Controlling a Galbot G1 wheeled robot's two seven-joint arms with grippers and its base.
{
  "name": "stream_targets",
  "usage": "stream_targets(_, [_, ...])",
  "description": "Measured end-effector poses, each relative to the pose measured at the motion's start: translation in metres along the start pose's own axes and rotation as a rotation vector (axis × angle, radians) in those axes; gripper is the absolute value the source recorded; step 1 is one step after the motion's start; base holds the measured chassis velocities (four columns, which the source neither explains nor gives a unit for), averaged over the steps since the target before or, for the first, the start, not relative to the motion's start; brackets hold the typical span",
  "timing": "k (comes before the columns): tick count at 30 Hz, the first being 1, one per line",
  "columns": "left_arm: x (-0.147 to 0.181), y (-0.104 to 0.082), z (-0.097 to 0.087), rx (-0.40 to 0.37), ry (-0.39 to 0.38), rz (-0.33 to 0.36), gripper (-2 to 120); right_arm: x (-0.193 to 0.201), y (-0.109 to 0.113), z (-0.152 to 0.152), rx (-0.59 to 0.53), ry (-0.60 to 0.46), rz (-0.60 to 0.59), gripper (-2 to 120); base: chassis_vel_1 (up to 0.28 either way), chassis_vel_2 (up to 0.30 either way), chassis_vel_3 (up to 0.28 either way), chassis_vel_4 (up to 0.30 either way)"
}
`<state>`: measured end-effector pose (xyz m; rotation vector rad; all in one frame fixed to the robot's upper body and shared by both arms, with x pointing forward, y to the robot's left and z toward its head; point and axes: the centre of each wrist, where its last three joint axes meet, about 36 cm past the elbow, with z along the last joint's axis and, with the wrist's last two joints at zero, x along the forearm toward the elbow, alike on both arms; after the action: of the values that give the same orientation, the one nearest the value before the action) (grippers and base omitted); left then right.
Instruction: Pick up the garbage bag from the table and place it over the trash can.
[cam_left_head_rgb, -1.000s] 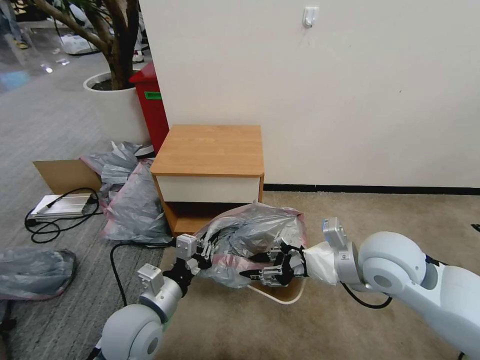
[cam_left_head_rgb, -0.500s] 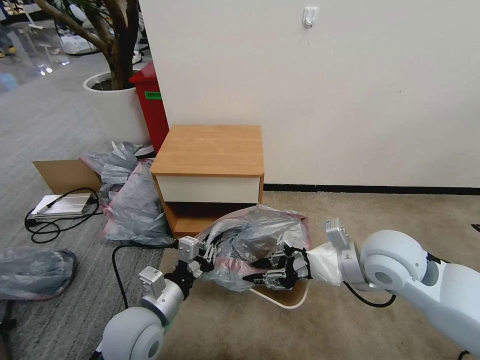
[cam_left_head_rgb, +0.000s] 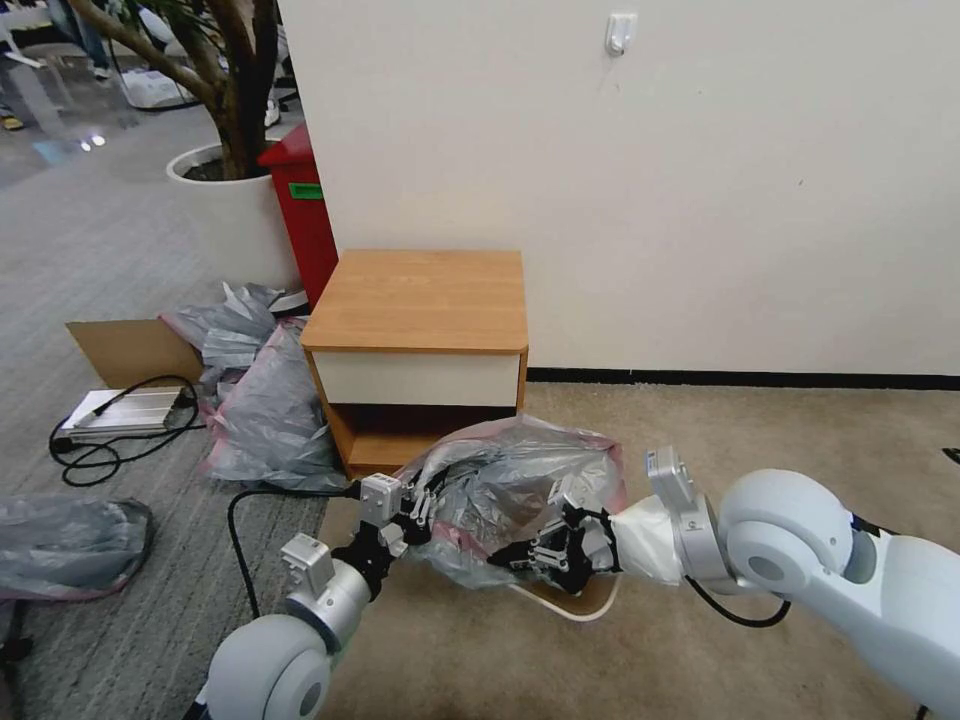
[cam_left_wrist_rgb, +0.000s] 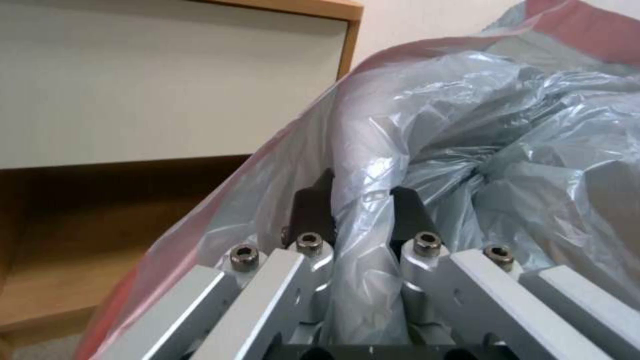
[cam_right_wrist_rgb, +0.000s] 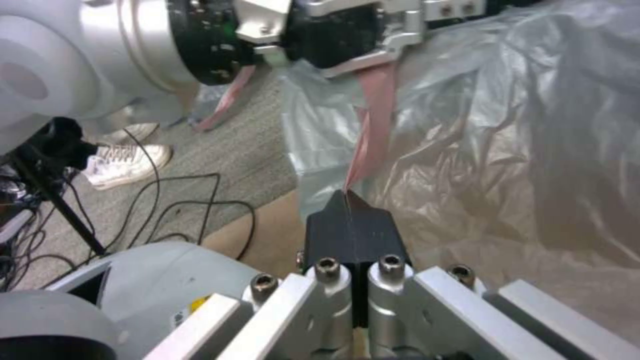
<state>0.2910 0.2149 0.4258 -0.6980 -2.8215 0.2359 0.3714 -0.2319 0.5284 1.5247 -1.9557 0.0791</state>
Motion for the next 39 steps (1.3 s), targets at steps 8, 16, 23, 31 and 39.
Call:
stream_targets(8, [0.0,-0.004,0.003,0.017,0.002,-0.003,8,-0.004,0.02,0.005,0.018,0.003,-0.023,0,0.0,0.0,0.0,0.0])
stream_targets(16, [0.0,-0.006,0.003,0.049,0.005,-0.023,8,-0.015,0.032,0.017,0.055,0.046,0.002,0,0.0,0.0,0.0,0.0])
stream_targets(23, [-0.003,-0.009,0.005,0.107,0.015,-0.083,8,-0.013,0.04,0.02,0.101,0.058,0.055,0,0.0,0.0,0.0,0.0])
stream_targets(31, [-0.007,0.001,0.01,0.121,-0.015,-0.236,8,0.012,0.073,0.0,0.12,-0.077,0.152,10,0.0,0.0,0.0,0.0])
stream_targets(39, [-0.005,0.012,0.02,0.135,-0.042,-0.321,8,0.02,0.07,-0.018,0.021,-0.45,0.449,43,0.0,0.0,0.0,0.0])
